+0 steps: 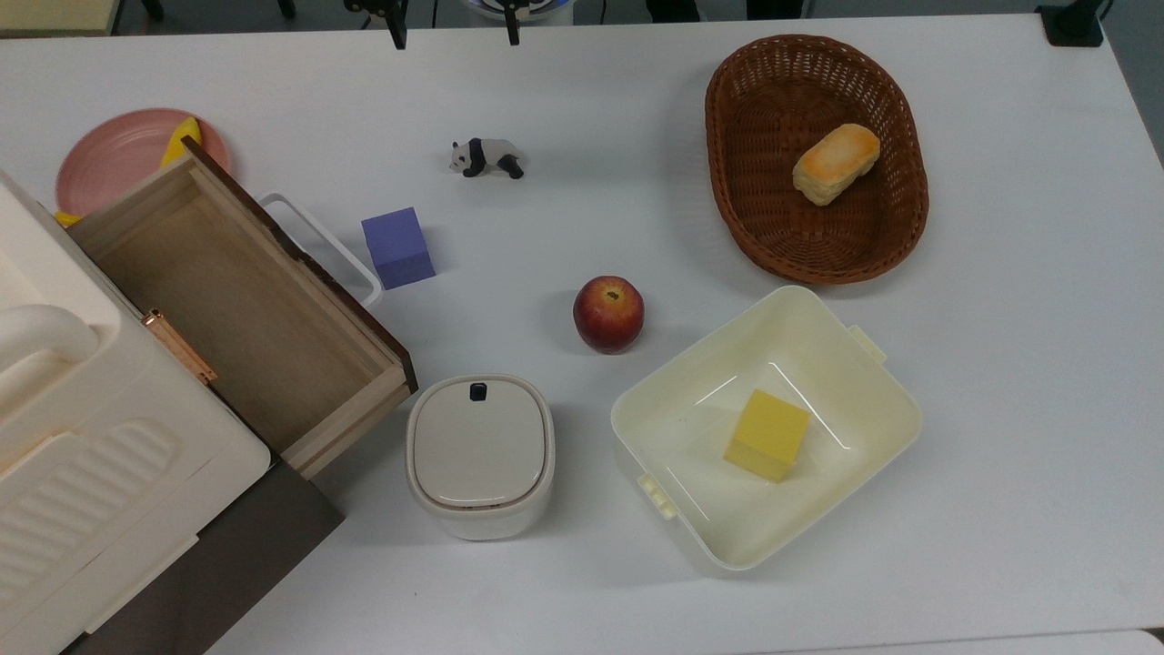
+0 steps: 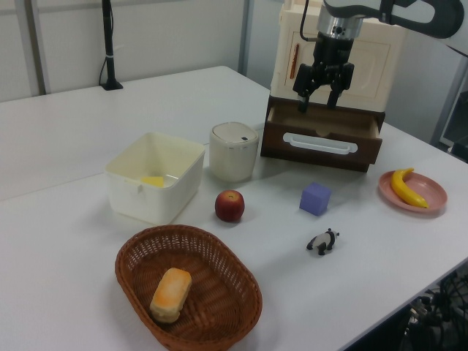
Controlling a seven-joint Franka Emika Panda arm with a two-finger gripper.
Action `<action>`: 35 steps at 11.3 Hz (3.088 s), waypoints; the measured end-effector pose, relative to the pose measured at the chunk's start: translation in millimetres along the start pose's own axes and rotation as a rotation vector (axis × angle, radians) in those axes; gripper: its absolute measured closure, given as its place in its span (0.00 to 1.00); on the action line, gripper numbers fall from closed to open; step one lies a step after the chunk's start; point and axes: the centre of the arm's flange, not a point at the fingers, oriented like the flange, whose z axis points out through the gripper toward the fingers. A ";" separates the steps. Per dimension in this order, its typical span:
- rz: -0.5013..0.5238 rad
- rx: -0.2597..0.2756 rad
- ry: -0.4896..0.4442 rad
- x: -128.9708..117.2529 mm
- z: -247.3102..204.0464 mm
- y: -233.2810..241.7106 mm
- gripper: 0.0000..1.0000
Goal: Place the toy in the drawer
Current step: 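Move the open gripper from above the drawer toward the panda toy, then lower the open gripper down over the black-and-white panda toy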
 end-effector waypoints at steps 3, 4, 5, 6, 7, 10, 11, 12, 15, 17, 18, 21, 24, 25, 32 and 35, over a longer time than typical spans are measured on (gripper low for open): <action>-0.046 0.000 -0.004 6.9 5.3 -6.7 0.00; -0.060 0.001 -0.012 9.4 10.5 -13.2 0.00; -0.077 0.003 -0.019 10.8 14.3 -22.1 0.00; -0.086 0.004 -0.022 11.3 16.2 -27.6 0.00; -0.093 0.005 -0.026 11.5 17.9 -31.4 0.00; -0.101 0.006 -0.033 11.3 21.5 -28.0 0.00; -0.095 0.007 -0.027 11.8 23.8 -23.9 0.00; -0.086 0.006 -0.008 11.8 25.9 -18.3 0.00; -0.030 0.007 0.018 -13.1 22.7 9.0 0.00; -0.035 0.009 -0.031 -44.5 25.1 14.4 0.00; -0.141 0.007 -0.057 -57.0 33.5 10.8 0.00; -0.667 0.005 -0.125 -69.1 59.6 11.2 0.00; -1.173 0.002 -0.163 -64.8 87.9 20.6 0.00; -1.266 -0.008 -0.150 -61.6 101.6 20.2 0.00; -1.482 -0.094 -0.232 -78.3 199.9 -31.6 0.00; -1.470 -0.101 -0.253 -82.2 207.2 -32.2 0.00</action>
